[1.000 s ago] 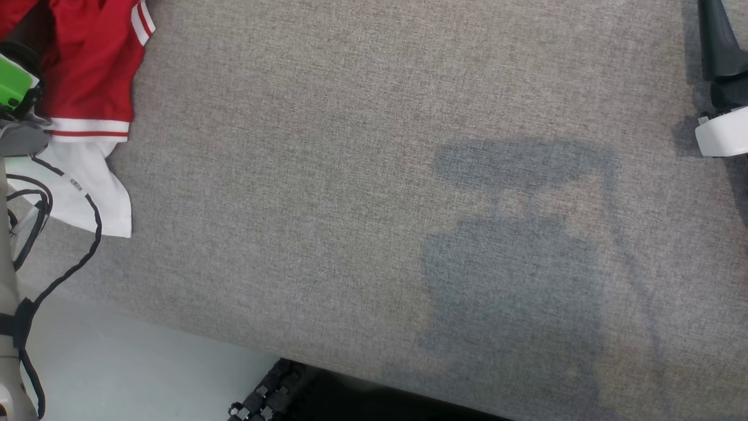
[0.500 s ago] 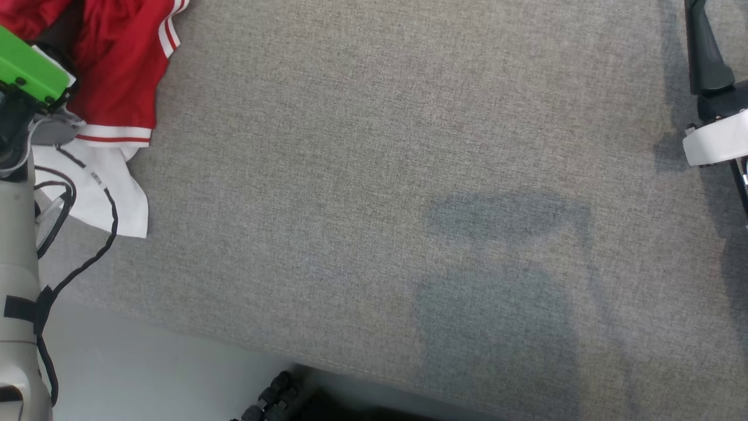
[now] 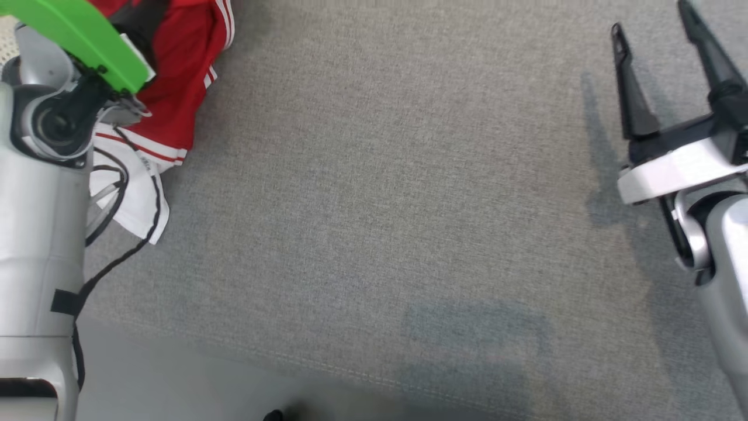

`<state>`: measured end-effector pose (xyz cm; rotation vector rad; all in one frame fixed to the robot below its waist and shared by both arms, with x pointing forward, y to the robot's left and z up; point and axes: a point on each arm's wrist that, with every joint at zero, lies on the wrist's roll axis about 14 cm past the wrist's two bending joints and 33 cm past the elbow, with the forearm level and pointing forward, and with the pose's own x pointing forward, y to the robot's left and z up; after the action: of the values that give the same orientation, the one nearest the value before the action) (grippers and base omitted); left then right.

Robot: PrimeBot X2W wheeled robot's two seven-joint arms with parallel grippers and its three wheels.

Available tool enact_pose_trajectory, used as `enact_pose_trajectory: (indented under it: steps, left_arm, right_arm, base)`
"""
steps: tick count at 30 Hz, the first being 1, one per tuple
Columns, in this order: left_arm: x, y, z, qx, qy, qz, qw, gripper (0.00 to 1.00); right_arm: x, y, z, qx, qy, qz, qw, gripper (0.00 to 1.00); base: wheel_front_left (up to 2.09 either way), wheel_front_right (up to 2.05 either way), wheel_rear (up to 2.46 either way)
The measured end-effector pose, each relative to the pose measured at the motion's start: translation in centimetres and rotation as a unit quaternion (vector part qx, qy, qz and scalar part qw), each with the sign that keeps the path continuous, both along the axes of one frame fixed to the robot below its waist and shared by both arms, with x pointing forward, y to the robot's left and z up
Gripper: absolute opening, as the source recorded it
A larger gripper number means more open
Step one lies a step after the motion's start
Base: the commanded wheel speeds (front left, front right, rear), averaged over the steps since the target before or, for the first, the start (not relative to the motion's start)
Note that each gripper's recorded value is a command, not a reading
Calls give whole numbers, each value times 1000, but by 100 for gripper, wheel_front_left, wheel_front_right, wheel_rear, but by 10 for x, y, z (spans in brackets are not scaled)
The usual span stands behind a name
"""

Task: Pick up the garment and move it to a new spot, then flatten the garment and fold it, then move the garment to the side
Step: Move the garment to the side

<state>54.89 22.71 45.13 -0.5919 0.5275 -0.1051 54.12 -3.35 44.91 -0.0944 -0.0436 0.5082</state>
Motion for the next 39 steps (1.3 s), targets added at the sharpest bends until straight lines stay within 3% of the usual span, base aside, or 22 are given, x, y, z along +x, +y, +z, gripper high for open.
enact_pose_trajectory:
  steps: [8,15,21,33,39]
  left_arm:
    - [-2,-70,52,-18,-45,-106,993,0]
    - [-11,-138,87,-47,-70,-208,974,0]
    - [-29,-206,112,-76,-83,-304,946,0]
    - [-106,-331,119,-114,-87,-481,865,0]
    - [-143,-362,80,-97,-62,-517,848,0]
  right_arm:
    - [-26,-5,19,23,1,-16,1000,100]
    - [-46,-23,31,33,1,-46,998,100]
    - [-61,-42,41,42,-5,-78,996,100]
    - [-89,-111,47,37,-6,-183,982,100]
    - [-102,-139,45,28,-4,-221,975,100]
  base:
    - [0,0,0]
    - [0,0,0]
    - [0,0,0]
    - [0,0,0]
    - [0,0,0]
